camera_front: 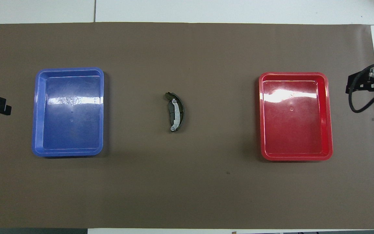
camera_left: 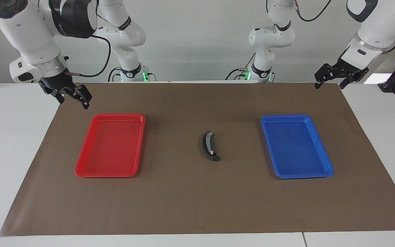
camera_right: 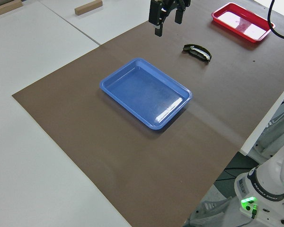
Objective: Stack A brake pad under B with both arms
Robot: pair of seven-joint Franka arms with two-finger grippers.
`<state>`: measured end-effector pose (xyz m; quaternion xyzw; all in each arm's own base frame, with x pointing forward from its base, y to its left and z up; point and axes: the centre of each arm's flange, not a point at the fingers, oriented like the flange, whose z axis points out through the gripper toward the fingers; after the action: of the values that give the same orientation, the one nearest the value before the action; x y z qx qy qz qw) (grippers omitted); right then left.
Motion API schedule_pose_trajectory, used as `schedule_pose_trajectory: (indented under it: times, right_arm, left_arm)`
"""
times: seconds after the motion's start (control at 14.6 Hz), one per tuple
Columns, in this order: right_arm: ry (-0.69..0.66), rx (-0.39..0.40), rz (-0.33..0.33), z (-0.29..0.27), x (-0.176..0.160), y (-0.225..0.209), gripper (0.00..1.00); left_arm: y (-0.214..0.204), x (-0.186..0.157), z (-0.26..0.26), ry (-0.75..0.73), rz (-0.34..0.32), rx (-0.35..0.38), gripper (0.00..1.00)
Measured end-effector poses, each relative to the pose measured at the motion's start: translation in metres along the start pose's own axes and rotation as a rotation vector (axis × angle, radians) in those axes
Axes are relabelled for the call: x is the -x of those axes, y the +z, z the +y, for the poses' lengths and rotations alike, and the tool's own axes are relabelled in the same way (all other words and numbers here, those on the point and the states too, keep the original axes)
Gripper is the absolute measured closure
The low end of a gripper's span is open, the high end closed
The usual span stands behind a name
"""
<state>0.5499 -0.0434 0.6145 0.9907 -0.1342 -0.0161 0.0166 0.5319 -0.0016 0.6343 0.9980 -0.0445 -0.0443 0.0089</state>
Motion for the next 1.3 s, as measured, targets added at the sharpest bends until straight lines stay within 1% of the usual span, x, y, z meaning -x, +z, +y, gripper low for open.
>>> schedule_pose_trajectory:
  times: [0.14,0.48,0.96,1.3]
  right_arm:
    - [-0.001,-0.014,-0.014,0.012,0.008,-0.015,0.0]
    - [-0.046,-0.011,-0.031,-0.006,0.01,-0.009,0.0]
    - [-0.044,-0.012,-0.031,-0.004,0.01,-0.009,0.0]
    - [-0.09,-0.012,-0.029,-0.006,0.011,-0.01,0.0]
  left_arm:
    - [0.0,0.0,0.0,0.0,0.0,0.0,0.0]
    - [0.0,0.0,0.0,0.0,0.0,0.0,0.0]
    - [0.0,0.0,0.0,0.0,0.0,0.0,0.0]
    - [0.0,0.0,0.0,0.0,0.0,0.0,0.0]
